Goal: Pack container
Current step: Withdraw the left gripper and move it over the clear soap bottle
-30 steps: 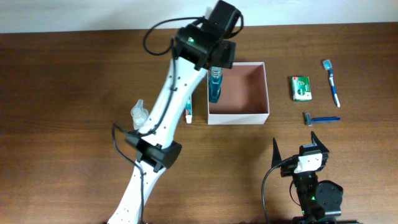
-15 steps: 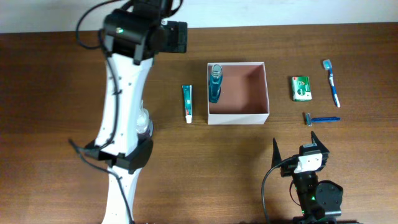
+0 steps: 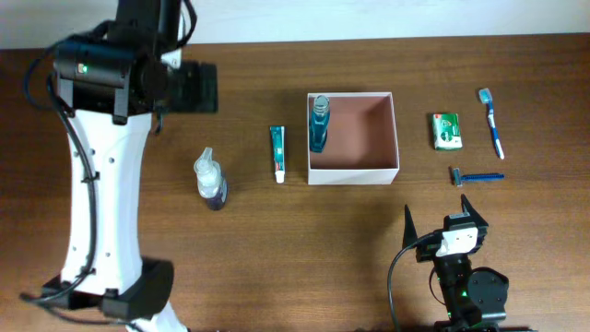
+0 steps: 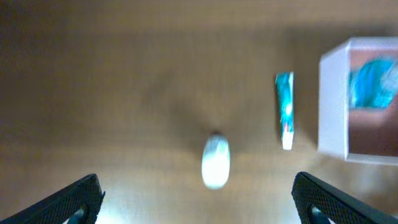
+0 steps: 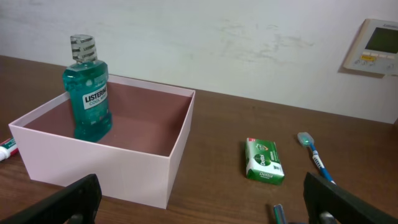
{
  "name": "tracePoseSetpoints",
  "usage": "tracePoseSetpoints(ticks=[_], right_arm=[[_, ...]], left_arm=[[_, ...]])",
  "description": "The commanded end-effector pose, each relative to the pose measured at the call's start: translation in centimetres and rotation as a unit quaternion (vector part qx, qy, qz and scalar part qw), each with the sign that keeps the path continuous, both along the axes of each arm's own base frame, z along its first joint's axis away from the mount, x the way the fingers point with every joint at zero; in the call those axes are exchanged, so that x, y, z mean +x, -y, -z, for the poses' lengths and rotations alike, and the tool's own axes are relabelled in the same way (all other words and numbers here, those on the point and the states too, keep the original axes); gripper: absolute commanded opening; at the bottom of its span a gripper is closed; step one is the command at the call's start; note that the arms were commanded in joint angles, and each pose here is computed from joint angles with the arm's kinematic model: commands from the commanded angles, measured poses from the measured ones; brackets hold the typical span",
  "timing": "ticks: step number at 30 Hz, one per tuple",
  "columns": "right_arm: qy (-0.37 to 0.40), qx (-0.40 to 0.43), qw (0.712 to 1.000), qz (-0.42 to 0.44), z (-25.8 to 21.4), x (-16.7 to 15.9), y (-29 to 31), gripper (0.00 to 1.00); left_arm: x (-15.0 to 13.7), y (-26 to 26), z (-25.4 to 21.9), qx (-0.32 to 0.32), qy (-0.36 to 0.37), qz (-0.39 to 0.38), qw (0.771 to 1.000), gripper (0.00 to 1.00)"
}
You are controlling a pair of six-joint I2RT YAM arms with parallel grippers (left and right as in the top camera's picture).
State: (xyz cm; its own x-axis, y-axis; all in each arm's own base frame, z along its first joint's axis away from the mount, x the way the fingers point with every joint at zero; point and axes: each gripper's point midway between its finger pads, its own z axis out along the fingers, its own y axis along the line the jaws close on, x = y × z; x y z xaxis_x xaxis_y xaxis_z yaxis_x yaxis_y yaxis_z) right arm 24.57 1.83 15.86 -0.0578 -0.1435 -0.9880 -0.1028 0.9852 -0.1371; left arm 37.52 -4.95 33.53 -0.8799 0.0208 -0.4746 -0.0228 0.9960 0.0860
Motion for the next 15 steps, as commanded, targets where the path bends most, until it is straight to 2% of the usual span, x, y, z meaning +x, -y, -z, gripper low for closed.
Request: tracePoseSetpoints(ticks=[1, 7, 15], right_arm=[[0.000, 0.000, 1.000, 0.002, 0.1, 0.0, 0.0, 0.99], [0.000, 0.000, 1.000, 0.002, 0.1, 0.0, 0.0, 0.99], [0.000, 0.000, 1.000, 0.002, 0.1, 0.0, 0.0, 0.99]], left_arm=[[-1.8, 0.2, 2.4, -0.016, -0.053, 0.009, 0.998, 0.99], [-2.7, 0.0, 7.6, 0.000, -0.134, 0.007, 0.991, 1.00], [-3.7, -0.1, 13.1, 0.011, -0.201, 0.005, 0.980, 0.99]])
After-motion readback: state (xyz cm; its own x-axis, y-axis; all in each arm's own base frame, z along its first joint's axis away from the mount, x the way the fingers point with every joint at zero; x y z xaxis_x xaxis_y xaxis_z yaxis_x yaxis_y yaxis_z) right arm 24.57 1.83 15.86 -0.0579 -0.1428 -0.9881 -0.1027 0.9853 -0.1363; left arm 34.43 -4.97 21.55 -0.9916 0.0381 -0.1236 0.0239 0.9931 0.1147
